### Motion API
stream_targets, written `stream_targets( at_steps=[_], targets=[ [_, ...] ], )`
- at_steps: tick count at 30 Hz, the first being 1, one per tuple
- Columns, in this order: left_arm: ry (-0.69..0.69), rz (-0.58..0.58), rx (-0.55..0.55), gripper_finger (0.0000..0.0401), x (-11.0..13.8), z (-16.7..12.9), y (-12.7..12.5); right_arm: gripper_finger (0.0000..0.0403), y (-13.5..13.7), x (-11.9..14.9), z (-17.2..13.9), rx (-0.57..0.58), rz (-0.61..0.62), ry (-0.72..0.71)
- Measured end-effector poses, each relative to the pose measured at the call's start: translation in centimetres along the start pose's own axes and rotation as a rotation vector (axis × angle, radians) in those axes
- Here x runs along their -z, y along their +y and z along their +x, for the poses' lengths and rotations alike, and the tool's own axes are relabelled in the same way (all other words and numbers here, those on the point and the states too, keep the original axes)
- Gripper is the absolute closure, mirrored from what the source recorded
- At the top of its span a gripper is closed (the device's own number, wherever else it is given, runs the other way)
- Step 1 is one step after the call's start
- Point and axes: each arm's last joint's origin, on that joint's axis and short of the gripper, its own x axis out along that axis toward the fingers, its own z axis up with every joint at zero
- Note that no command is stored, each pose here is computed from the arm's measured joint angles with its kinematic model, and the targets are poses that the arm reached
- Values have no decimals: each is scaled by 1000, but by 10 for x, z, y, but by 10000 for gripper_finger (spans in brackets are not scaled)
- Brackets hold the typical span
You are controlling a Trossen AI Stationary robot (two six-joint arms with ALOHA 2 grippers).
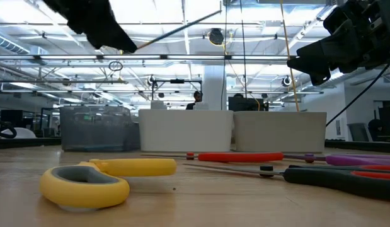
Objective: Pick & Place Paint Supplies
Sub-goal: Put the blue paint brush into the black bin
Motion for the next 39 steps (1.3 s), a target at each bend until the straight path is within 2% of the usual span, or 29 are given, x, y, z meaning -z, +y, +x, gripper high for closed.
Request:
stream_targets(
  at_steps=[8,17,21,32,39],
  targets=[
    [-211,-143,-66,401,31,-26,30,232,0,0,0,0,0,0],
    [-311,-426,-276,401,73,-33,51,232,0,0,0,0,0,0],
    [-304,-515,-348,401,81,-31,54,232,0,0,0,0,0,0],
    [-182,-609,-427,401,103,-14,52,232,0,0,0,0,0,0],
    [-114,-683,-417,401,112,-6,49,232,0,0,0,0,0,0]
  ],
)
